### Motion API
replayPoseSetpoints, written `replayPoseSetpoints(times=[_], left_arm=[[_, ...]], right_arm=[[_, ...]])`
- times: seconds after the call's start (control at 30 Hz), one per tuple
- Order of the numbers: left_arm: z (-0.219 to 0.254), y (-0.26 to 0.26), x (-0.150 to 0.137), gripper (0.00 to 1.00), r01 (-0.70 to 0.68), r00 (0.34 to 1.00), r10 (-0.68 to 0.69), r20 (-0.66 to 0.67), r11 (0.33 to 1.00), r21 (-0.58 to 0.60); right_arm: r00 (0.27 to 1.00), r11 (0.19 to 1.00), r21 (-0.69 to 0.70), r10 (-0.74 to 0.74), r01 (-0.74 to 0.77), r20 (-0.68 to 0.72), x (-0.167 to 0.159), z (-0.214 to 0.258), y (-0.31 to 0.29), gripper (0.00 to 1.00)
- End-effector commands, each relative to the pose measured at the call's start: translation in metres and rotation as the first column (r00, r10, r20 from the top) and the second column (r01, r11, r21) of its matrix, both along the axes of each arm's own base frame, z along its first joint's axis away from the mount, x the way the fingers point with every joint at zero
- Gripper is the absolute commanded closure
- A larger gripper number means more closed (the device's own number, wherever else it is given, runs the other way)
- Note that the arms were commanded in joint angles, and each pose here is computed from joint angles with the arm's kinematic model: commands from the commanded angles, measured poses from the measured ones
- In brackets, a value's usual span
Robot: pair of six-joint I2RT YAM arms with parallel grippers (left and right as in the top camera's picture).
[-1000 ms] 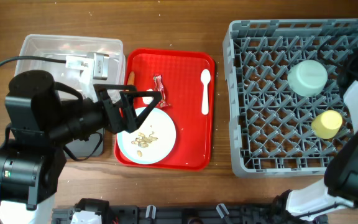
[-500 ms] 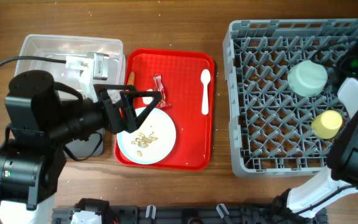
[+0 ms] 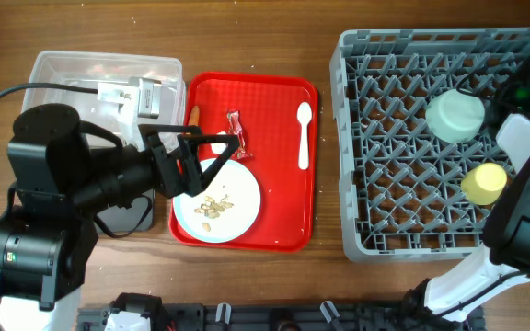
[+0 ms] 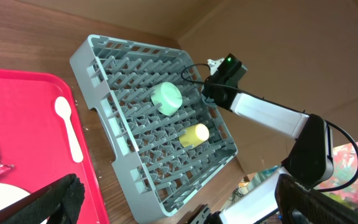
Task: Sort waste into correct bins and load items into the dishwasher rack
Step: 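Hold the light-blue bowl over the rack's right edge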
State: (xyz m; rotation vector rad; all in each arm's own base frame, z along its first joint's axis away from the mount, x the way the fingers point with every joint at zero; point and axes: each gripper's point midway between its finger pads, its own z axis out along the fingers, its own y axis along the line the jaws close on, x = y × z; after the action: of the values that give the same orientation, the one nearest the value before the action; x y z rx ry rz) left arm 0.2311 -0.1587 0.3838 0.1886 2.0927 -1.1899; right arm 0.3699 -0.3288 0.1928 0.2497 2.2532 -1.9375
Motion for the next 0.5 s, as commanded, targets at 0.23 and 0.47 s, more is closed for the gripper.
replayPoseSetpoints(times=[0.23, 0.47], left_arm=[[0.006, -0.003, -0.003, 0.00, 0.026, 0.999, -0.026, 0.032, 1.000, 0.003], [0.006, -0.003, -0.003, 0.00, 0.026, 0.999, -0.026, 0.031, 1.000, 0.003]], right_arm=[[0.998, 0.998, 0.002, 0.056, -0.056, -0.011, 0.020, -0.004, 0.022, 0.96], [0.992, 0.992, 0.002, 0.126, -0.126, -0.012, 0.041, -0.004, 0.049, 0.96]])
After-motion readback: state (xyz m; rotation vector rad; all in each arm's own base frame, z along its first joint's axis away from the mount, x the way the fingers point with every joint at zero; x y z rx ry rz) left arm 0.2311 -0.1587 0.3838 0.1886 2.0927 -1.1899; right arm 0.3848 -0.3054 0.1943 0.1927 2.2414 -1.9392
